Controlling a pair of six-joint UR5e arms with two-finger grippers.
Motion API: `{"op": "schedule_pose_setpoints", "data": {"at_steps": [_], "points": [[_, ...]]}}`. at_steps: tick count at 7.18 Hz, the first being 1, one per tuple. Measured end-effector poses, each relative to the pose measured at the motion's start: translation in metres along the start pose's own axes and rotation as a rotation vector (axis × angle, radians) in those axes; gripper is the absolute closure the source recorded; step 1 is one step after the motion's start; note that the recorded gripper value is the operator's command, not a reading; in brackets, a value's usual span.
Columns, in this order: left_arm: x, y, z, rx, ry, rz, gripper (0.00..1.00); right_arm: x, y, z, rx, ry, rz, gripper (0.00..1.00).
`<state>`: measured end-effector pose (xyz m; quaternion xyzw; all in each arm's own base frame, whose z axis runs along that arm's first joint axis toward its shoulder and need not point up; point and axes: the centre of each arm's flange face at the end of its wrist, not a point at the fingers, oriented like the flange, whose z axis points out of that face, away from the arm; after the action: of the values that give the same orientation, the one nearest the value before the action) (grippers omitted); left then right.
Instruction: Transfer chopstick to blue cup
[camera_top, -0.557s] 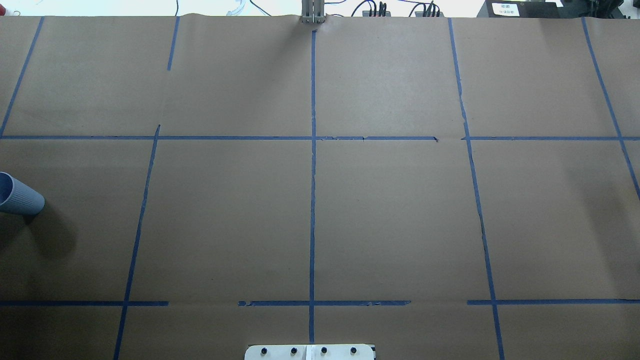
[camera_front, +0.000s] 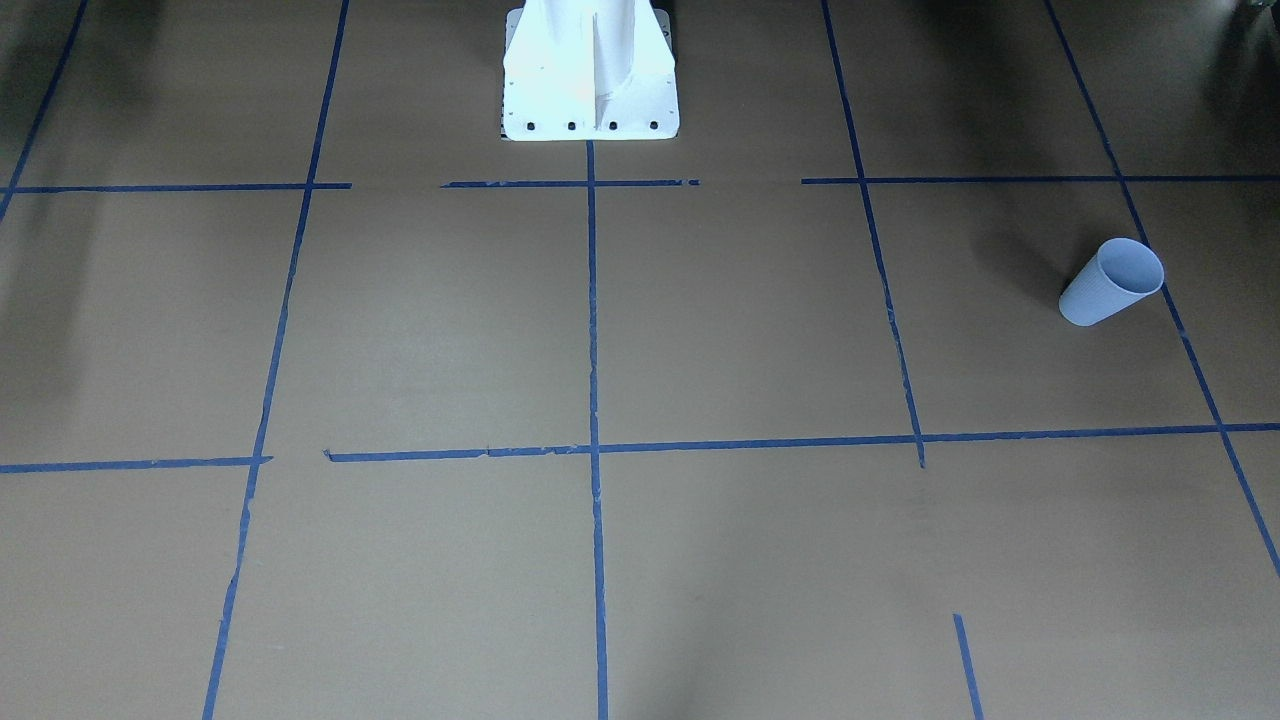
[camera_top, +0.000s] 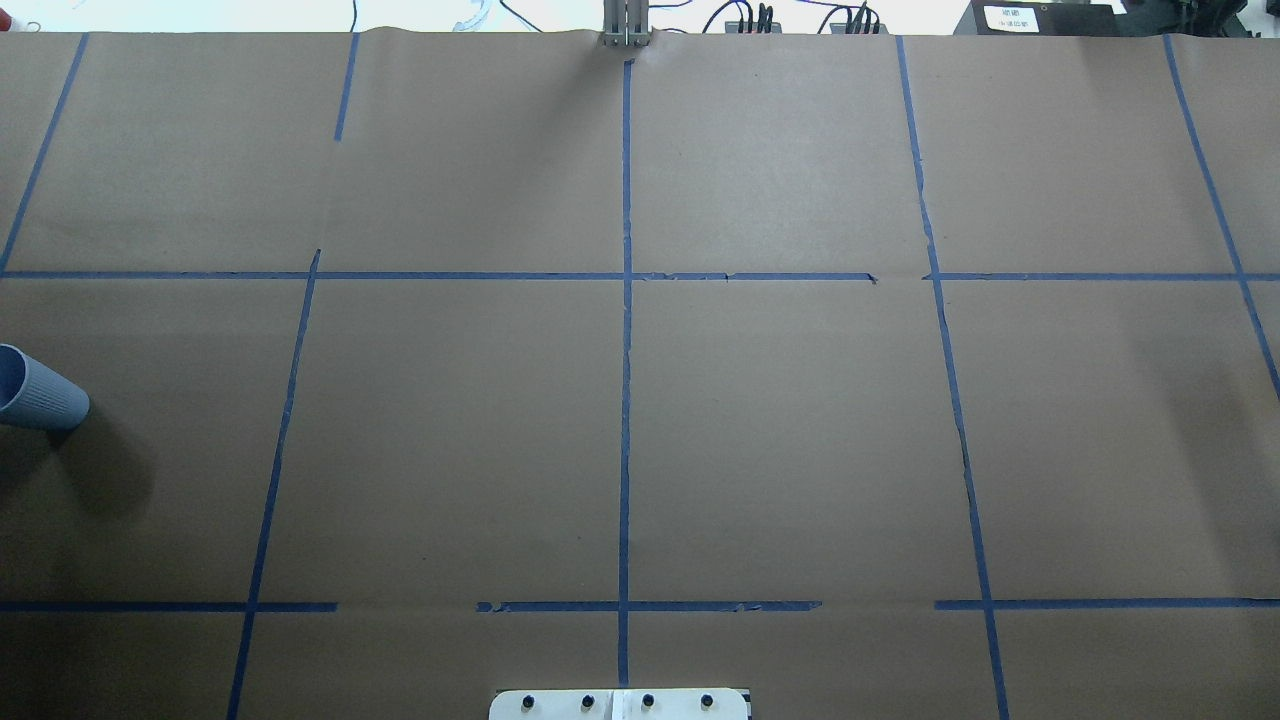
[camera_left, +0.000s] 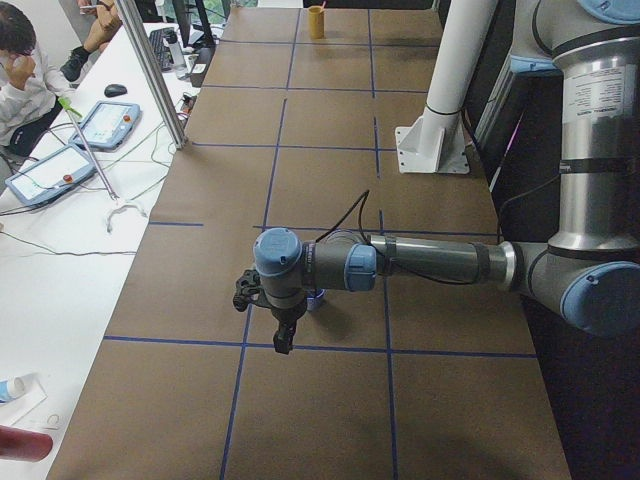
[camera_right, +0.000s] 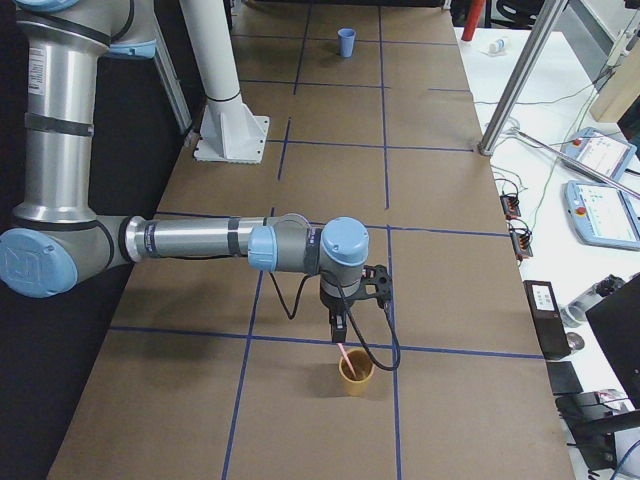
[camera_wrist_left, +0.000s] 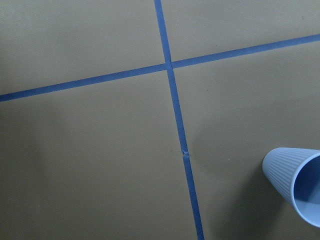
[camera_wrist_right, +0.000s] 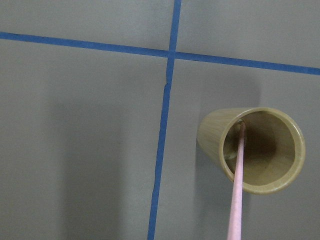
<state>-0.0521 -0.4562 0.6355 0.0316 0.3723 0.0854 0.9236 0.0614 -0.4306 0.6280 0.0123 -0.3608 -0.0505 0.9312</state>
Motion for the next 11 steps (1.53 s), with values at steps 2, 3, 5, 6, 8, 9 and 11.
{"op": "schedule_pose_setpoints", "data": {"at_steps": [2, 3, 5, 6, 8, 9, 11], "points": [[0.002, -0.002, 0.000, 0.005, 0.009, 0.007, 0.00, -0.001, -0.001, -0.001, 0.002, -0.003, -0.002, 0.00], [0.002, 0.000, 0.001, 0.009, 0.013, 0.015, 0.00, -0.002, -0.001, -0.001, 0.004, -0.003, -0.003, 0.00], [0.001, 0.007, 0.004, 0.038, 0.023, 0.042, 0.00, -0.002, -0.001, -0.002, 0.005, -0.004, -0.004, 0.00], [0.003, 0.007, 0.005, 0.050, 0.034, 0.053, 0.00, -0.003, -0.001, -0.002, 0.006, -0.004, -0.004, 0.00], [0.002, 0.007, 0.010, 0.048, 0.046, 0.052, 0.00, -0.003, -0.001, -0.002, 0.006, -0.005, -0.003, 0.00], [0.002, 0.007, 0.011, 0.045, 0.047, 0.047, 0.00, -0.004, -0.001, -0.003, 0.006, -0.005, -0.002, 0.00], [0.010, 0.004, 0.018, 0.031, 0.052, -0.004, 0.00, -0.004, -0.002, -0.003, 0.007, -0.005, -0.002, 0.00]]}}
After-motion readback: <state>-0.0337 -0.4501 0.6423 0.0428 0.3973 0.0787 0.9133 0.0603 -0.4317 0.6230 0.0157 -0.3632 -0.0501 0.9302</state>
